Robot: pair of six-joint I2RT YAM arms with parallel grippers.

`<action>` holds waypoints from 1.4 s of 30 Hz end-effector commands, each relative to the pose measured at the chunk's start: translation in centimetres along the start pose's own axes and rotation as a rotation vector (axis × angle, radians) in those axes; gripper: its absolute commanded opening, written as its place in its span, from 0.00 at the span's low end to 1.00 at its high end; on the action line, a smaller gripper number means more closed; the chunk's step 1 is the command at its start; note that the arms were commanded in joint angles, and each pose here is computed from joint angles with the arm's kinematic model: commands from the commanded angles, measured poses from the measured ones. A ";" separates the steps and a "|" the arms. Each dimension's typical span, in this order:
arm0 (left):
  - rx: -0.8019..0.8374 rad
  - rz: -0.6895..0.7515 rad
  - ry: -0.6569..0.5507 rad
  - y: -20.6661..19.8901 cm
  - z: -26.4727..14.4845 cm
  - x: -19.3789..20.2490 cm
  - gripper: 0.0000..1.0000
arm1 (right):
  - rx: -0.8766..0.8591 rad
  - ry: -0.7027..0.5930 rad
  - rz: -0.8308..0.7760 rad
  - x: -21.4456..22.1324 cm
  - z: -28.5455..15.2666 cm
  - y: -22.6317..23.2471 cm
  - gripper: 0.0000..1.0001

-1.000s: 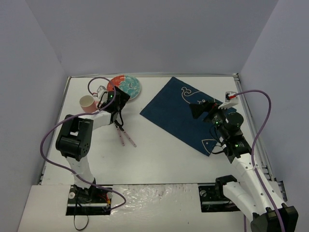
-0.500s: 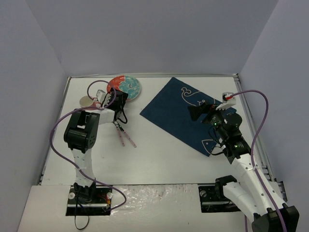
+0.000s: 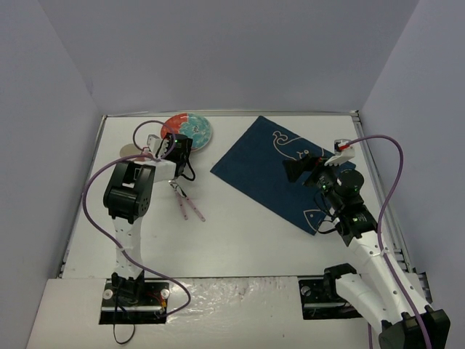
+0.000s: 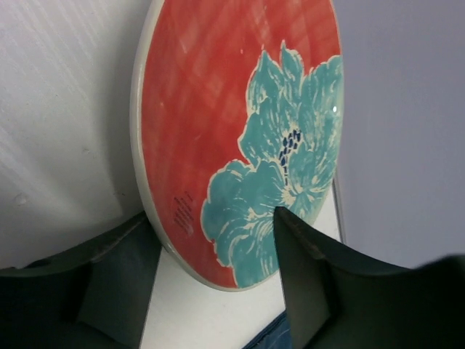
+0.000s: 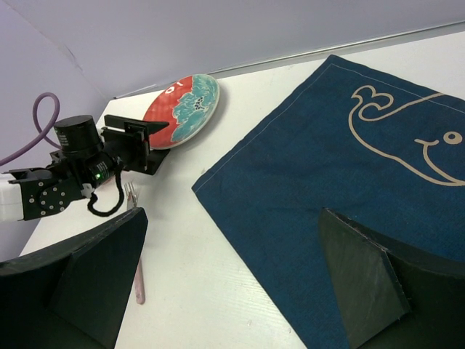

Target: Set the dinner table for one person

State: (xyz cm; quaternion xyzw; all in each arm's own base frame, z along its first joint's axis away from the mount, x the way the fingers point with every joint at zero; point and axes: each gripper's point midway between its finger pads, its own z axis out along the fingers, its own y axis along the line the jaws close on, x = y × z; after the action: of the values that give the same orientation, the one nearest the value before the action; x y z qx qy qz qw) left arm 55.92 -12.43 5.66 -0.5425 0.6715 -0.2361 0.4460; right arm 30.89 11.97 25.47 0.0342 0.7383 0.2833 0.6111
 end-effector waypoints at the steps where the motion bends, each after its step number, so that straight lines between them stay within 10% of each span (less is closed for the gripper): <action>1: 0.034 -0.064 -0.032 -2.0 0.4 -1.1 0.50 | -0.050 -0.097 -0.028 -3.2 -0.2 1.8 1.00; 12: 0.064 -0.110 -0.014 -2.6 -0.1 -1.0 0.01 | -0.057 -0.090 -0.027 -3.1 -0.3 1.9 1.00; 42: 0.651 -0.022 0.266 -19.6 -16.9 -2.5 0.00 | -0.076 -0.095 -0.041 -4.0 -2.0 2.9 1.00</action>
State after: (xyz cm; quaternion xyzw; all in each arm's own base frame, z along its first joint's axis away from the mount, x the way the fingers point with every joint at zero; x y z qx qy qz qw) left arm 51.10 -14.99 11.32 -0.4672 0.7177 -0.3175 0.4074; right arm 29.44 11.78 25.85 0.0314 0.7403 0.2857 0.6078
